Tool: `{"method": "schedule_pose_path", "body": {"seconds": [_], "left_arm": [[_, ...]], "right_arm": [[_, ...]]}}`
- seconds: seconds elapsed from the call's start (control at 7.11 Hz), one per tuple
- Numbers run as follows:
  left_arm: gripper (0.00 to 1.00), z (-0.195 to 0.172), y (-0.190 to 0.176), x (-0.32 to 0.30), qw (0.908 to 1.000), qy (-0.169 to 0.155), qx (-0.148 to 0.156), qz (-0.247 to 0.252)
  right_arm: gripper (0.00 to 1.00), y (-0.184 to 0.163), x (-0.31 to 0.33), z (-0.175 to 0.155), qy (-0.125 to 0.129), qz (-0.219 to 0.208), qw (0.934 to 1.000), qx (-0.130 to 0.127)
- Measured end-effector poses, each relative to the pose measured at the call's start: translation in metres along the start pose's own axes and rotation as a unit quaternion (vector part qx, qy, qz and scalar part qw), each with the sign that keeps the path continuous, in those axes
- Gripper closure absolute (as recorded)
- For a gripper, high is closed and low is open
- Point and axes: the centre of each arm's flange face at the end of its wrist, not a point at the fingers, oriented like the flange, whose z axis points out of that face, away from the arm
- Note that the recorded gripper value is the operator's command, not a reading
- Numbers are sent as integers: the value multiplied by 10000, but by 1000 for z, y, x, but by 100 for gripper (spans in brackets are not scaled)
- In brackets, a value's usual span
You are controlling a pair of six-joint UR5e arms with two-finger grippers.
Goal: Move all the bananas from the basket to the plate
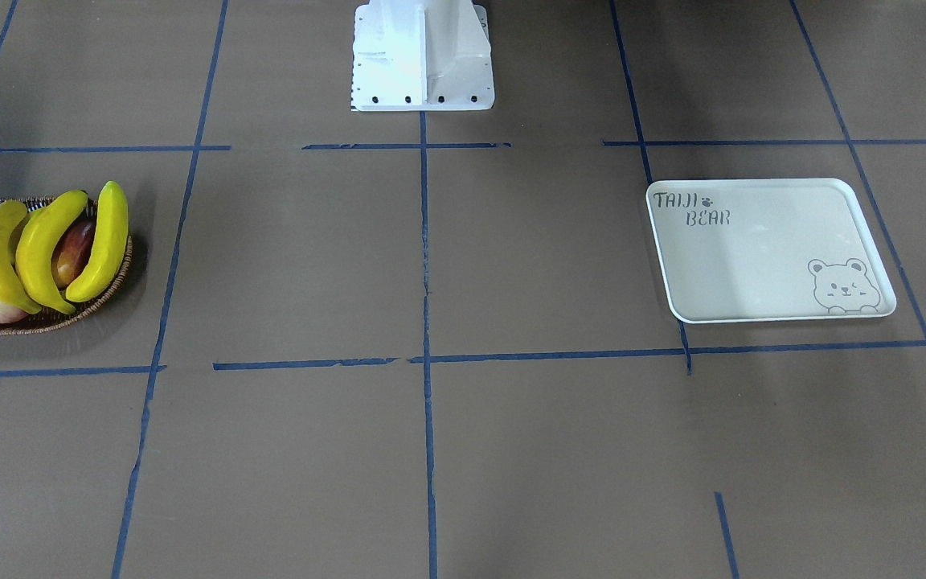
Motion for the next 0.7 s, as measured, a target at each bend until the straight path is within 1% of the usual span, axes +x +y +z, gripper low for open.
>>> {"method": "schedule_pose_path", "body": {"seconds": [0.14, 0.28, 0.42, 0.7], "left_arm": [[0, 0, 0, 0, 10000, 0, 1, 4], [0, 0, 0, 1, 10000, 2, 2, 6], [0, 0, -1, 1, 10000, 2, 3, 8], [0, -1, -3, 2, 10000, 2, 13, 14]], "right_arm": [[51, -1, 0, 0, -4, 9, 10000, -6], [66, -2, 0, 0, -6, 16, 10000, -5], [77, -3, 0, -1, -9, 17, 10000, 4], [90, -3, -1, -2, -32, 4, 10000, 22]]}}
